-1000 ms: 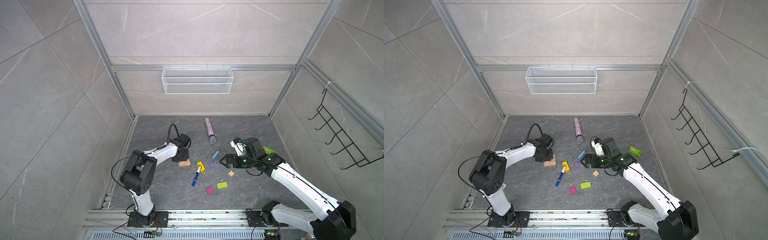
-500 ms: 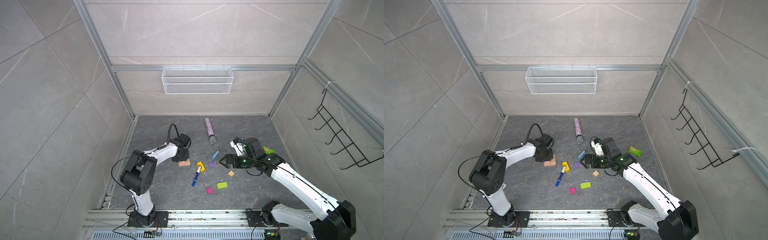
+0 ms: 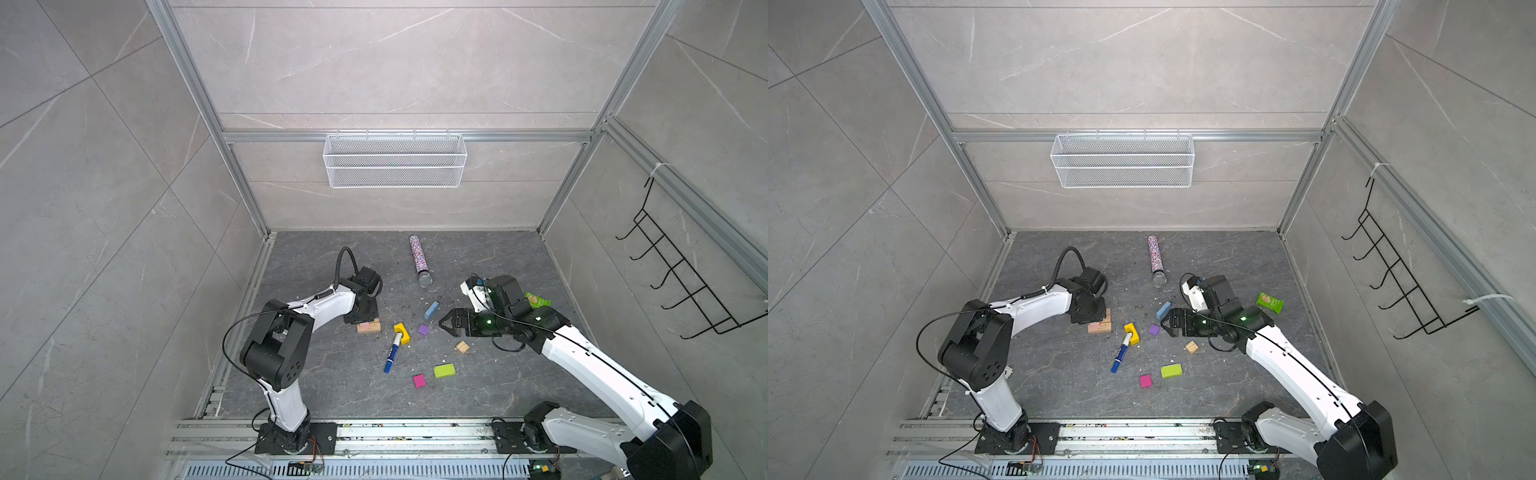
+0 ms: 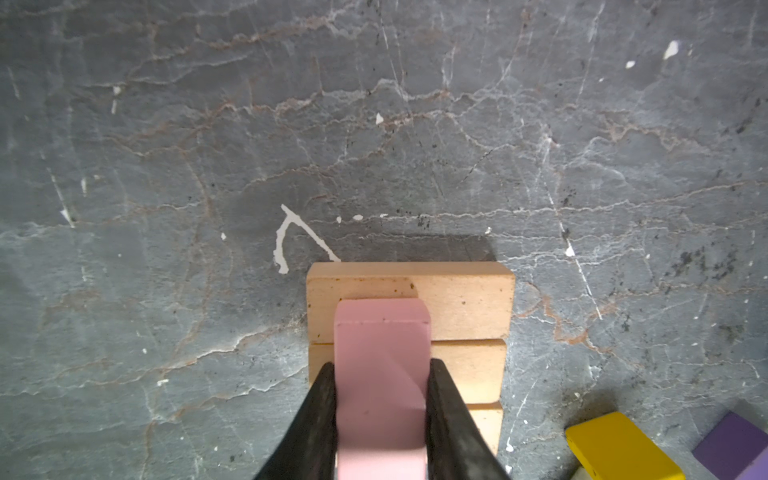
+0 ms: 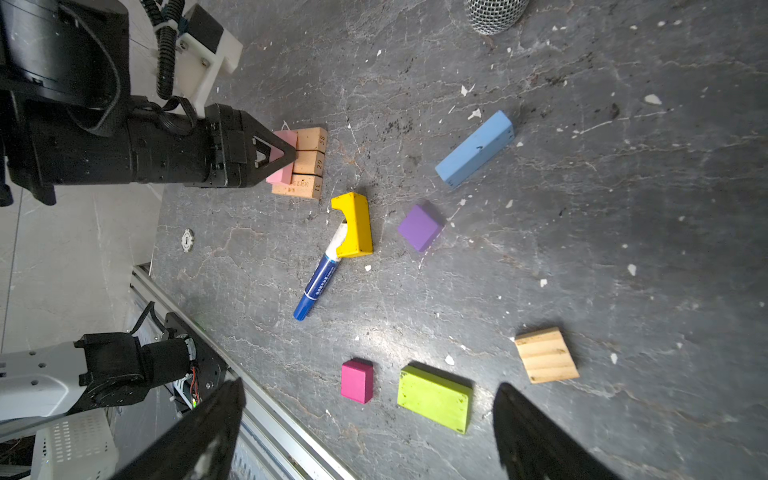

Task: Build the wood block tower
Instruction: 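Lower the pink block onto the three wooden bars with the left gripper, then open the left gripper and lift away while the right gripper moves toward the lime-green block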

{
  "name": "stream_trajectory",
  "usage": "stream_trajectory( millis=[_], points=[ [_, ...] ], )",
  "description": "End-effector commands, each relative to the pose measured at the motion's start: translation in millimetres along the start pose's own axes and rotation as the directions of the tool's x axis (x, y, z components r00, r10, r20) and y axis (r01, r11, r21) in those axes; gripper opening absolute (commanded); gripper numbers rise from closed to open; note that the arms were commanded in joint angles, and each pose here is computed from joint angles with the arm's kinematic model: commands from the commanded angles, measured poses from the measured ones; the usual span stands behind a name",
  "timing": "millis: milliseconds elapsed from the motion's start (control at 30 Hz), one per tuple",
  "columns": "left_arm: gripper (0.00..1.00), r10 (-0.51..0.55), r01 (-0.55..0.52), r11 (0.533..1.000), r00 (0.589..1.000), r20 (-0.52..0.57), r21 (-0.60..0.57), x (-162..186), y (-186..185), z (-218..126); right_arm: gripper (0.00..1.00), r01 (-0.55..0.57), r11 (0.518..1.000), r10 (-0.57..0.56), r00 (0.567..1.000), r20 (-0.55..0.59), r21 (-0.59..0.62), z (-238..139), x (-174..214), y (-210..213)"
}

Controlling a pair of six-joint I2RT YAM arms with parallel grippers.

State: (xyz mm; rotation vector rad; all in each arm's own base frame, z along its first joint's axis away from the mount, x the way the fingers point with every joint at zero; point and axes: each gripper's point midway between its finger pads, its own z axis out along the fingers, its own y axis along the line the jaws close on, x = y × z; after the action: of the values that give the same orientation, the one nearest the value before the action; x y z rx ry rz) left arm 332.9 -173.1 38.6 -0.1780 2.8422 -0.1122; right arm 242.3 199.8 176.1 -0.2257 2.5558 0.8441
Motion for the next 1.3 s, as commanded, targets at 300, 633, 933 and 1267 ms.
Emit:
stream_trajectory(
  millis=[300, 633, 933, 1267],
  points=[
    [0.46, -0.018, 0.018, 1.0, 1.0, -0.011, -0.011, -0.4, 1.4, -4.5, 0.93, 0.015, 1.0, -0.015, 1.0, -0.017, 0.007, 3.7, 3.5, -1.4],
    [0.52, -0.002, 0.001, 1.0, 1.0, 0.022, 0.026, -10.5, -5.8, -27.3, 0.95, 0.055, 0.997, -0.052, 0.997, -0.065, 0.05, 8.4, 6.7, -9.0],
    [0.58, 0.016, -0.022, 0.996, 0.997, 0.072, 0.081, -22.3, -15.2, -59.0, 0.96, 0.1, 0.985, -0.074, 0.981, -0.177, 0.141, 23.6, 29.7, -25.5],
    [0.67, 0.047, -0.06, 0.991, 0.993, 0.111, 0.118, -23.9, -16.3, -85.0, 0.97, 0.104, 0.975, -0.042, 0.954, -0.297, 0.198, 40.3, 79.6, -24.5]
  ],
)
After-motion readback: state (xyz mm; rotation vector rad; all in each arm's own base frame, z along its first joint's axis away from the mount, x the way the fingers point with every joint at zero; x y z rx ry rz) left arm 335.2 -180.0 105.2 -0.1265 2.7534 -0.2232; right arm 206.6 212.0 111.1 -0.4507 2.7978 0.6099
